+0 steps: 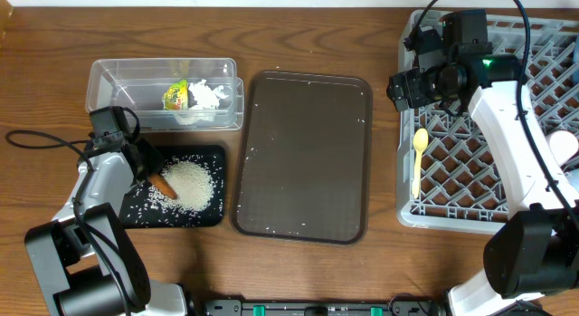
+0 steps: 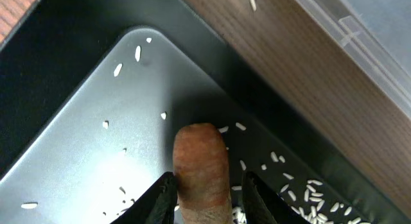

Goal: Sort waste into correct bins and load items into the dishwasher rack

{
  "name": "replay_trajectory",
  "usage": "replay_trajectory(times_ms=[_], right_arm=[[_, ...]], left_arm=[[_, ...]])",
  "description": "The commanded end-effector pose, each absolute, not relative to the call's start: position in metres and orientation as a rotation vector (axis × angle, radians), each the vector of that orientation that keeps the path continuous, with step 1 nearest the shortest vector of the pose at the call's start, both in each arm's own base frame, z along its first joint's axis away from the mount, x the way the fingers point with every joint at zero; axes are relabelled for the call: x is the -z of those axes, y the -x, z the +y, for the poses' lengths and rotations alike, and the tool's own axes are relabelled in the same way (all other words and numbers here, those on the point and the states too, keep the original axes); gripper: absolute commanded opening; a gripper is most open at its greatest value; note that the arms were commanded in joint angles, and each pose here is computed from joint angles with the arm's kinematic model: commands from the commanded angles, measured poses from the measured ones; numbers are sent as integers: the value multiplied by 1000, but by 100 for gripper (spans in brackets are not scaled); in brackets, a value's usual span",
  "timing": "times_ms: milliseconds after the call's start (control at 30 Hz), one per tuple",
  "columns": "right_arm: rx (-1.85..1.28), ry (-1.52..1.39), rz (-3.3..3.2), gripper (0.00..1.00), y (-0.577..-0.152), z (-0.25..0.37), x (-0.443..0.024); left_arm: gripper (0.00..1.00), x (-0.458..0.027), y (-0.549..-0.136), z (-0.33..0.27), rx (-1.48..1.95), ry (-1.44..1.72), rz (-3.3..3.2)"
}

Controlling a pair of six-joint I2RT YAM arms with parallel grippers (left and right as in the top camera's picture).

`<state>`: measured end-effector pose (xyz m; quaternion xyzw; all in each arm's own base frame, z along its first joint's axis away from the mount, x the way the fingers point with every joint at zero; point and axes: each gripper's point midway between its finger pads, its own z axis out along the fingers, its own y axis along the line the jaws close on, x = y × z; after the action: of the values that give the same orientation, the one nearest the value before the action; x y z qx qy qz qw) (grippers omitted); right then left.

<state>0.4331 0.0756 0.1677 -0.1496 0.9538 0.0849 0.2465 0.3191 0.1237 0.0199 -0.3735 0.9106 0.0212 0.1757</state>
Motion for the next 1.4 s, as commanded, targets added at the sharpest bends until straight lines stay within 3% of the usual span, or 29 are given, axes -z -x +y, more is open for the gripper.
replay_trajectory(times_ms=[0, 200, 733, 1033, 1367], right_arm=[[-258, 403, 2605, 88, -432, 81, -167], [-257, 403, 2605, 88, -432, 81, -167], [-258, 403, 2605, 88, -432, 81, -167], [-258, 403, 2609, 88, -431, 81, -166], [-258, 403, 2610, 87, -431, 81, -166]], left_arm=[[36, -24, -327, 128, -60, 1040, 2553], [36, -32, -349, 120, 70, 985, 2489], [35, -37, -364, 108, 112, 959, 2450], [35, -23, -359, 81, 145, 963, 2530], [35, -5, -382, 65, 202, 888, 2517]])
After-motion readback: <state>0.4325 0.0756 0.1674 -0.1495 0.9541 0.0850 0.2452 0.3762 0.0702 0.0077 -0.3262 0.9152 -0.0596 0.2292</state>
